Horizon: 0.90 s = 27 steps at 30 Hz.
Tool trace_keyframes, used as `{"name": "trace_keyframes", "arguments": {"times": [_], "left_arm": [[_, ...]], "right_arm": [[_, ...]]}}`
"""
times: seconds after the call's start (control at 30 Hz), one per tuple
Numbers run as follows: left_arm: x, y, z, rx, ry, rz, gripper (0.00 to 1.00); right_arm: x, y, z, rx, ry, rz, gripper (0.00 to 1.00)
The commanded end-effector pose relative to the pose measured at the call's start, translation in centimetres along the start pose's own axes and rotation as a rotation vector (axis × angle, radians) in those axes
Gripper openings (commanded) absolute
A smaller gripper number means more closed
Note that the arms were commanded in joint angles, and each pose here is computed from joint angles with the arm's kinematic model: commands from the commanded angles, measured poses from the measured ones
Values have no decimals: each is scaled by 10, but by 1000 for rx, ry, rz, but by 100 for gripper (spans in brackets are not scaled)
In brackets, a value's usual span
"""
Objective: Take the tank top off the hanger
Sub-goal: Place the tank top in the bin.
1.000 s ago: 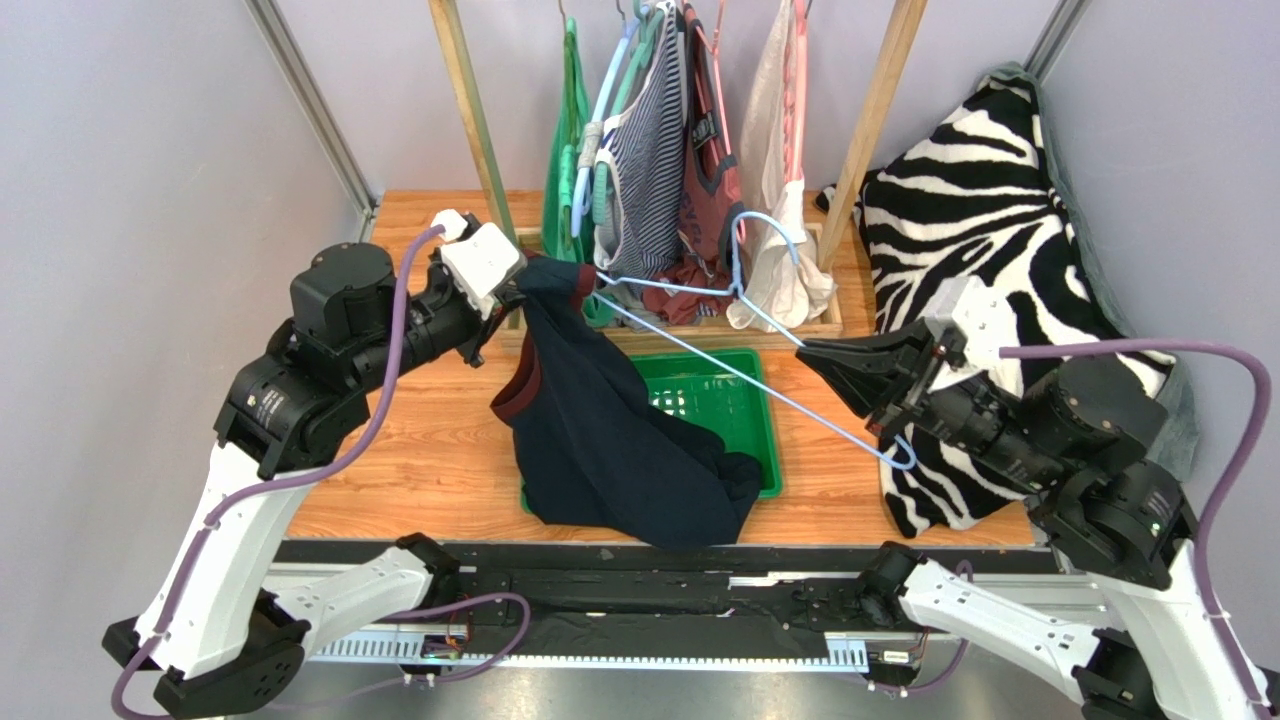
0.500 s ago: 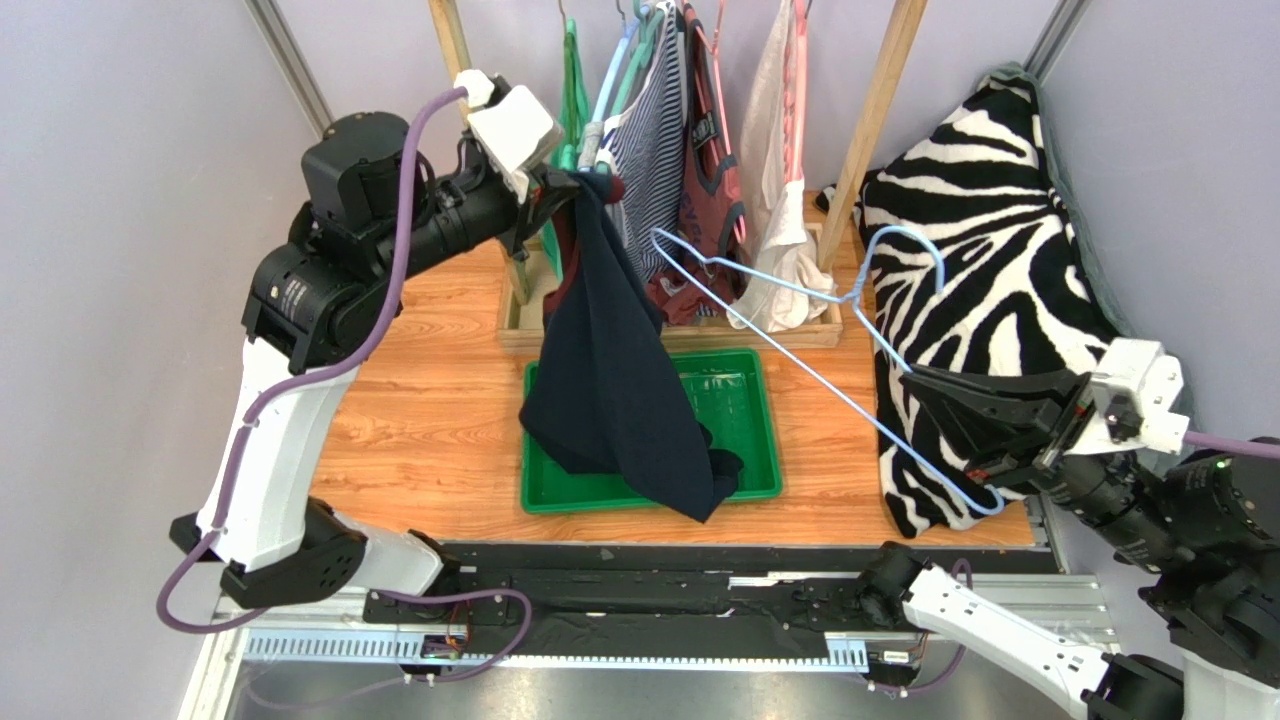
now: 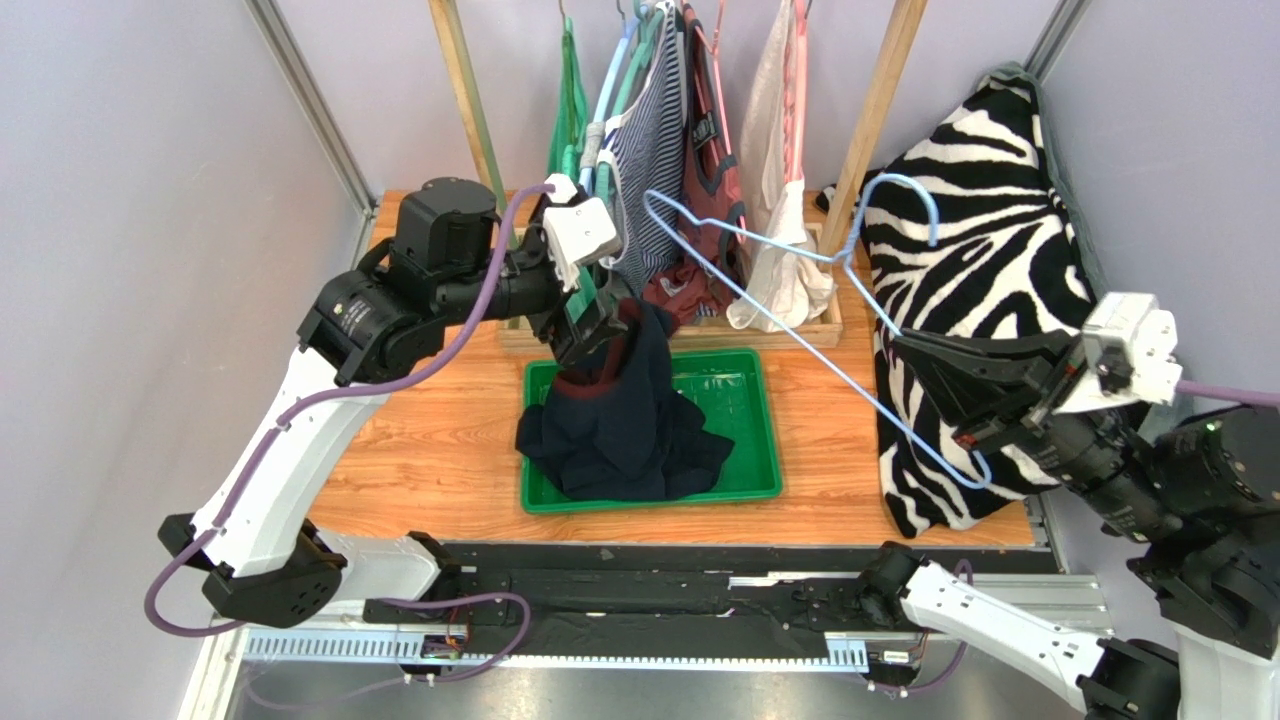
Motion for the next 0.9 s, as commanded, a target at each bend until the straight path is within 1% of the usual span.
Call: {"name": "trace_keyframes", "arguments": {"times": [0.0,0.13,0.17,0.27,0.33,0.37,0.4,0.43,0.47,0.5,0.53,0.6,0.63,0.8,0.87], "left_arm": [[-46,-7,25,87,-106,38,96],[-84,-5,44,139,-173,133,96],[-102,-3,51,155,-201,184,96],[-133,-7,59,193,-244,233,97],[-145,-15,53,243,-226,207,97],[-155,-26,52,277,-243,173,97],[-160,-31,48,335,-236,151,97],[-162,-40,38,347,-204,103,97],[-166,-51,31,366,-206,58,97],[-166,-57,25,386,-196,23,97],[-165,-66,17,378,-188,-33,98],[-160,-74,3,349,-164,-69,99],[-157,-76,0,341,-163,-82,99],[-135,-81,-18,279,-120,-155,99],[-125,-87,-25,264,-115,-228,99]], "right_arm": [[20,8,2,43,-5,48,0],[32,14,-6,58,41,93,0],[34,15,-8,59,54,101,0],[46,22,-17,62,124,151,0],[54,29,-29,48,185,225,0],[55,33,-34,45,207,260,0],[55,41,-40,36,231,338,0],[59,44,-50,41,278,372,0],[60,47,-55,44,301,403,0],[60,53,-61,45,328,461,0],[63,55,-70,50,354,484,0],[61,60,-75,48,349,534,0],[63,60,-74,37,326,541,0],[67,63,-86,39,356,586,0],[69,64,-87,30,350,597,0]]}}
Point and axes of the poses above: each gripper's point midway between its finger pads, its own x axis out along the fingers, its own y axis along the line the jaws close on, z = x × y, the point moved 5 cm from there along -x, back along the fingers, and after that the axes turned 8 degrees about x, right-handed, at the moved point
